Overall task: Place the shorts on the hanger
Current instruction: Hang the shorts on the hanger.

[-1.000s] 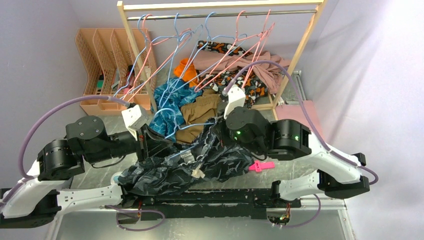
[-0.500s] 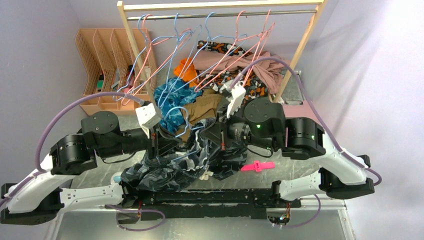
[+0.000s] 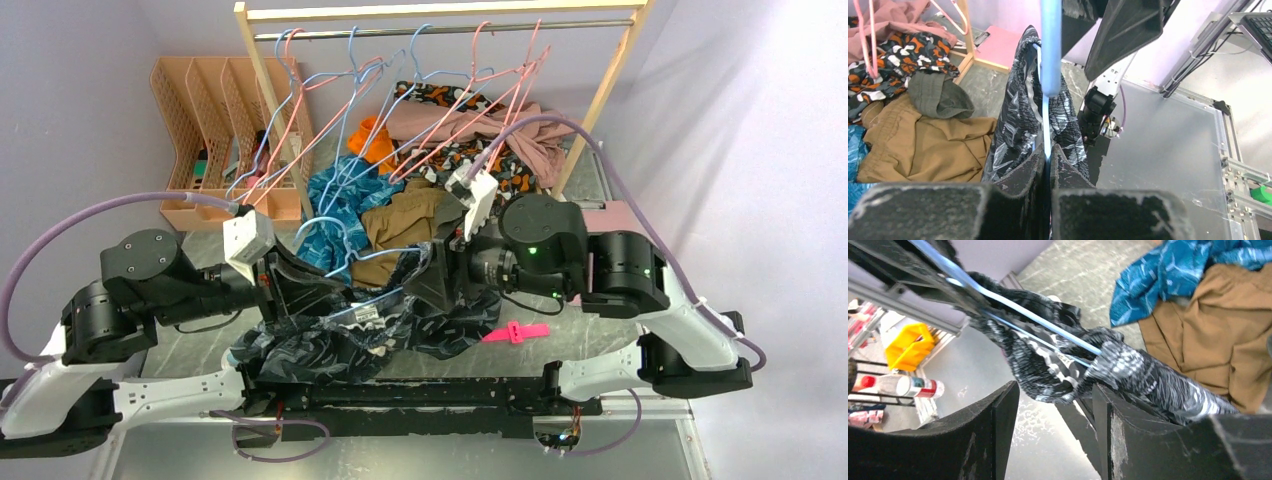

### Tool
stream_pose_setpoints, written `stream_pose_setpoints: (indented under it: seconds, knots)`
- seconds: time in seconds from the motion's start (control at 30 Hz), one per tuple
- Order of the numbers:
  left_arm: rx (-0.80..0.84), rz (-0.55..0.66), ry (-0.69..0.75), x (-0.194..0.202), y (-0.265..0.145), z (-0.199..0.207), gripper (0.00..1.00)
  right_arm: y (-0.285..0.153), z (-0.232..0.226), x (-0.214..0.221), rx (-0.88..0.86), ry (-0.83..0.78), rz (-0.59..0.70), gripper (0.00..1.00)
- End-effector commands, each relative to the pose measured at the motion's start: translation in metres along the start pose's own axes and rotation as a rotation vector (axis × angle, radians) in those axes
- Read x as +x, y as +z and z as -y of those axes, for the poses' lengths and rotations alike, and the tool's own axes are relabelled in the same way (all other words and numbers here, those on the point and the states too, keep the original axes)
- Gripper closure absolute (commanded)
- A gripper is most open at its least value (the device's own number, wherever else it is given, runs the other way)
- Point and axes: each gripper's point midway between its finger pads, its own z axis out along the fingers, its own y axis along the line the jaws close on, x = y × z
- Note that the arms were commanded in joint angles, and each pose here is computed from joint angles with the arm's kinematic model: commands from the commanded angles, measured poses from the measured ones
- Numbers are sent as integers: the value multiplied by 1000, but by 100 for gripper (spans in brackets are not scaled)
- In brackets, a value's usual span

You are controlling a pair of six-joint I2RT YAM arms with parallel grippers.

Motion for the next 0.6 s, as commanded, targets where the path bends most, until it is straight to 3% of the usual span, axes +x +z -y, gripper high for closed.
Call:
stream_pose_setpoints:
  seconds: [0.0, 0.23, 0.57]
  knots:
    - [93, 72, 35, -26, -3, 18, 93, -26, -22, -17, -132, -85, 17, 40]
    - [201, -54, 60, -6, -4, 35, 93, -53, -47, -42, -307, -246, 133, 40]
    - [321, -124, 63, 6, 11, 51, 93, -13, -69, -13, -449, -370, 66, 40]
